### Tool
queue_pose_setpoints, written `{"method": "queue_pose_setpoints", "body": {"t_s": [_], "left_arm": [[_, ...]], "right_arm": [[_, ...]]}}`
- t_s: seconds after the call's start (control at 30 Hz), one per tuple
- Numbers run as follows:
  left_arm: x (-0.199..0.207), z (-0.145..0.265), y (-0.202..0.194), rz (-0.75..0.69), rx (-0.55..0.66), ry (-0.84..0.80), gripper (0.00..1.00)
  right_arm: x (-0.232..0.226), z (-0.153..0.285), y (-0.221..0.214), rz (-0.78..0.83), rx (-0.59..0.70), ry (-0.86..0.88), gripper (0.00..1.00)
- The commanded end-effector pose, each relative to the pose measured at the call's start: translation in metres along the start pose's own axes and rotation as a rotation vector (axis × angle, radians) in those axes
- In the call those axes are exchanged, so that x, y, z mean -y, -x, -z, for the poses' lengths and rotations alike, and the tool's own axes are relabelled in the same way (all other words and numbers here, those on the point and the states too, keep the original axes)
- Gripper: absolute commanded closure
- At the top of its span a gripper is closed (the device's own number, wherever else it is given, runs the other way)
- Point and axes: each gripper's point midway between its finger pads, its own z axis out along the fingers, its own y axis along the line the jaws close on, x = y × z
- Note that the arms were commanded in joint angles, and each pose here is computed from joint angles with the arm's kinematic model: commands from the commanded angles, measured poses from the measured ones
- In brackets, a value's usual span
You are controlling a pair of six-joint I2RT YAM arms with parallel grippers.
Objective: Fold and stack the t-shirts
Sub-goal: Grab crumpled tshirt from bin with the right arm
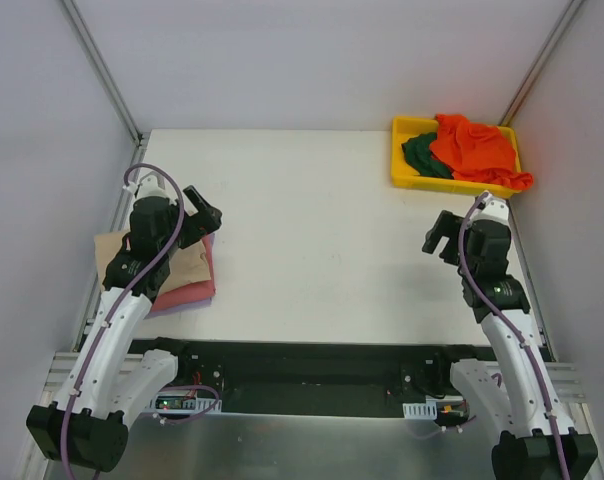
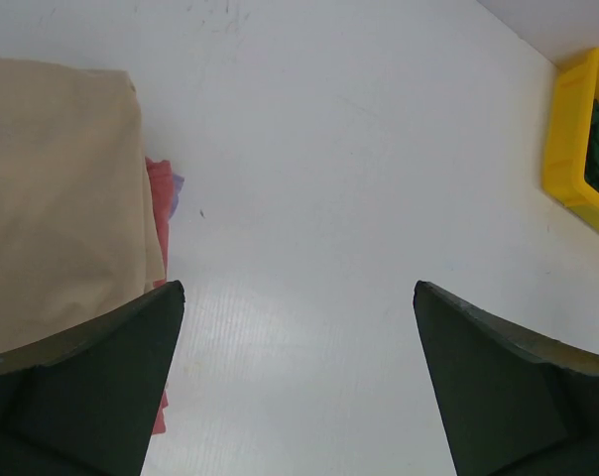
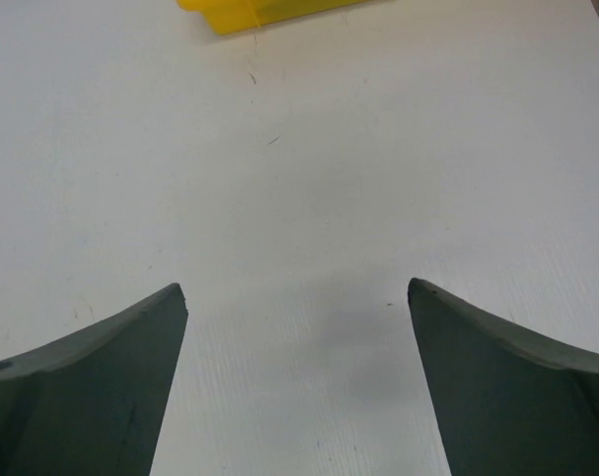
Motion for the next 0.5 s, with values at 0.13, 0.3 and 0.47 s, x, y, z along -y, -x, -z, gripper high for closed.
{"method": "queue_pose_setpoints", "body": {"t_s": [0.13,0.3,0.47], "left_arm": [[0.008,0.011,0.016,0.004,0.052,-0.021,0.01],[0.008,0.006,0.017,-0.010,0.044,-0.013,0.01],[0.011,-0.010,0.014,-0.042,0.022,-0.025,0.01]], "right_arm": [[-0.018,-0.008,0.037,0.027,0.052,0.052,0.04],[-0.011,-0.039,0.076,0.031,0.064,-0.058,0.04],[-0.005,-0.108,0.104,-0.075,-0.089,-0.102,0.04]]}}
